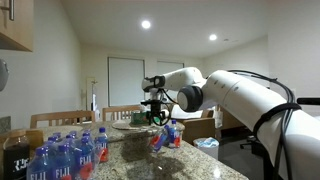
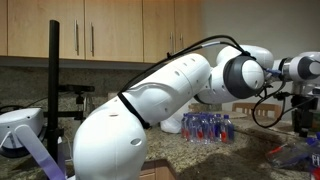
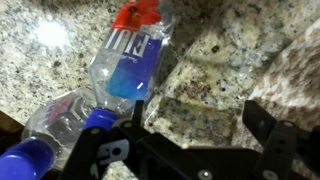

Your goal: Put three bottles of water a step above

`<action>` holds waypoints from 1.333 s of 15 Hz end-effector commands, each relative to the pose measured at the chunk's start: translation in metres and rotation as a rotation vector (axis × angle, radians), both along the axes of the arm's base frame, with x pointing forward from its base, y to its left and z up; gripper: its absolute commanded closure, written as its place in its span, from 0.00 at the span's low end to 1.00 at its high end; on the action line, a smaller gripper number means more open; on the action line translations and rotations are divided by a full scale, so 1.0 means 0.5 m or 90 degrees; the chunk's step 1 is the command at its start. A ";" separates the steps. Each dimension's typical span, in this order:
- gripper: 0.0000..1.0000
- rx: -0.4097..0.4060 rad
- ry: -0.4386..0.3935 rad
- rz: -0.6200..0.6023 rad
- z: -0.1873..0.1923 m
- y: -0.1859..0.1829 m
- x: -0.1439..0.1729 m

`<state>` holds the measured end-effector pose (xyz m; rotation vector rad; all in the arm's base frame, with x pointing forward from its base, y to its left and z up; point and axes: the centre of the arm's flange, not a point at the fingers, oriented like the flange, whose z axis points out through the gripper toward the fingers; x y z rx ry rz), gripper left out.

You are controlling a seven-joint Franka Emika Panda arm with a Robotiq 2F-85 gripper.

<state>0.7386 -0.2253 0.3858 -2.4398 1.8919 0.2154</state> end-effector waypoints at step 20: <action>0.00 0.009 0.120 -0.103 0.044 -0.149 -0.116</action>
